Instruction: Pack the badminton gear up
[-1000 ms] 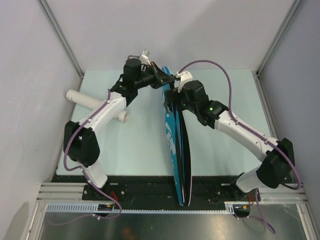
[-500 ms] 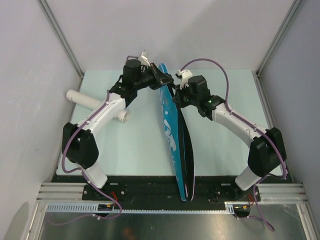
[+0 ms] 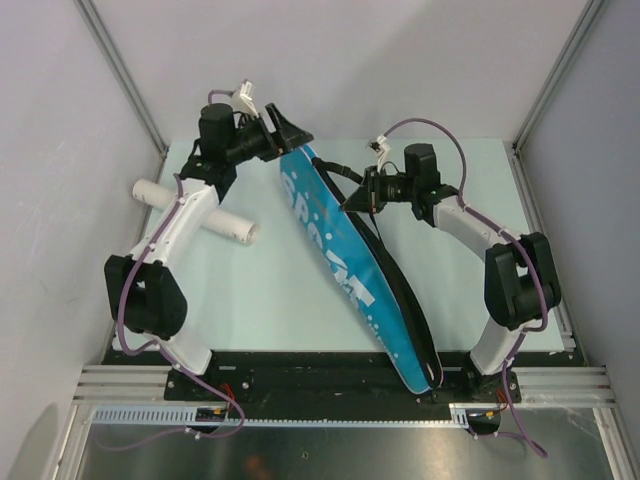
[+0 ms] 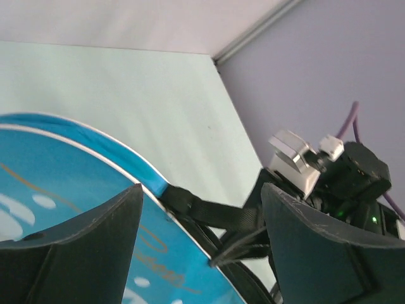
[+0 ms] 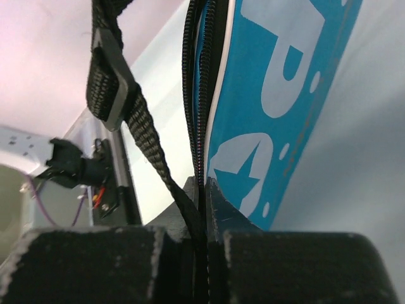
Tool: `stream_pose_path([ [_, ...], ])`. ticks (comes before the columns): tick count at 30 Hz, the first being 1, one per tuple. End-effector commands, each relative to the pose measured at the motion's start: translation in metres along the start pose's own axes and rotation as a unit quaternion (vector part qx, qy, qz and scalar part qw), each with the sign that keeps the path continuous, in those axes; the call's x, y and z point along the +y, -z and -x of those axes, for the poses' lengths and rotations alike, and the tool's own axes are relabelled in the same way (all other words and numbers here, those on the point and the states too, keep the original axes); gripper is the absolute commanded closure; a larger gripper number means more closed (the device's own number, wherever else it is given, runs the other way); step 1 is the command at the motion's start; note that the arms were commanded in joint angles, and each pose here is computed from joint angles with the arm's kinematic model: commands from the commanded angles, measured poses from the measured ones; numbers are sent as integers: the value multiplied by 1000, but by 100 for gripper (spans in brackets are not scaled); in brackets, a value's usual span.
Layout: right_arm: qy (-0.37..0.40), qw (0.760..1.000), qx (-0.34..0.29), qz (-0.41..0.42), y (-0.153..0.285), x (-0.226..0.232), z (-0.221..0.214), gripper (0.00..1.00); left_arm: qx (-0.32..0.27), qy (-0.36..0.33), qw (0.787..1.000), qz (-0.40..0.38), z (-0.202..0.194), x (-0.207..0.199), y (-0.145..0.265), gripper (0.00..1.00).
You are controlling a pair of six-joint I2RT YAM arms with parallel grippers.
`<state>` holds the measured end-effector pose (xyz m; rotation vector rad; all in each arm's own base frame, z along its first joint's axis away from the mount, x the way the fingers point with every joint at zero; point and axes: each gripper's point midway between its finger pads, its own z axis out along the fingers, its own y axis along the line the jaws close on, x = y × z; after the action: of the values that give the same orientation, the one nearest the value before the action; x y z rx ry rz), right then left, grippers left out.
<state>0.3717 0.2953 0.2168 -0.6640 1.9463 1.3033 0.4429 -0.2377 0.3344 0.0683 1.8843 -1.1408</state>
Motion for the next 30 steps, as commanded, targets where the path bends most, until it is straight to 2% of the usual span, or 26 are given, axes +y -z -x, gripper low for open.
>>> stream_pose_path([
  [1, 0, 992, 7, 123, 3, 41, 7, 100, -27, -5, 998, 61, 16, 14, 5, 20],
  [3, -3, 992, 9, 125, 3, 40, 6, 100, -21, -11, 996, 91, 13, 29, 5, 18],
  [6, -4, 992, 19, 126, 4, 38, 0, 100, -23, -71, 991, 108, 13, 37, 12, 13],
  [8, -13, 993, 22, 116, 5, 32, -3, 100, -19, -133, 984, 116, 12, 42, 19, 23],
  [9, -17, 994, 20, 109, 5, 28, -2, 100, -25, -151, 979, 135, 11, 47, 30, 41],
  [10, -22, 994, 19, 104, 5, 26, -2, 100, -31, -158, 976, 144, 11, 49, 35, 49],
  [11, -29, 995, 18, 96, 5, 22, -2, 100, -42, -169, 975, 135, 13, 45, 37, 52],
  [12, -32, 995, 17, 90, 5, 21, -2, 100, -33, -157, 979, 126, -3, 48, 38, 52],
  [14, -32, 996, 16, 82, 4, 21, -1, 100, -48, -140, 987, 62, -7, 26, 37, 53],
  [15, -33, 996, 14, 76, 2, 19, -1, 100, -23, -79, 996, 24, -26, 20, 34, 59],
  [16, -34, 996, 15, 76, 2, 20, -2, 100, -9, -49, 999, 4, -35, 22, 32, 62],
  [17, -32, 997, 14, 75, 2, 20, -1, 100, -29, -47, 998, -44, -29, 7, 29, 64],
  [18, -33, 997, 13, 74, 1, 20, -1, 100, -11, 5, 998, -69, -45, 4, 29, 65],
  [23, -30, 997, 11, 71, 1, 22, 1, 100, -15, 74, 992, -101, -48, 7, 15, 64],
  [29, -28, 997, 9, 70, 2, 24, 3, 100, -21, 99, 989, -111, -48, 11, 7, 72],
  [30, -28, 997, 9, 70, 2, 24, 2, 100, -18, 106, 988, -110, -50, 14, 5, 77],
])
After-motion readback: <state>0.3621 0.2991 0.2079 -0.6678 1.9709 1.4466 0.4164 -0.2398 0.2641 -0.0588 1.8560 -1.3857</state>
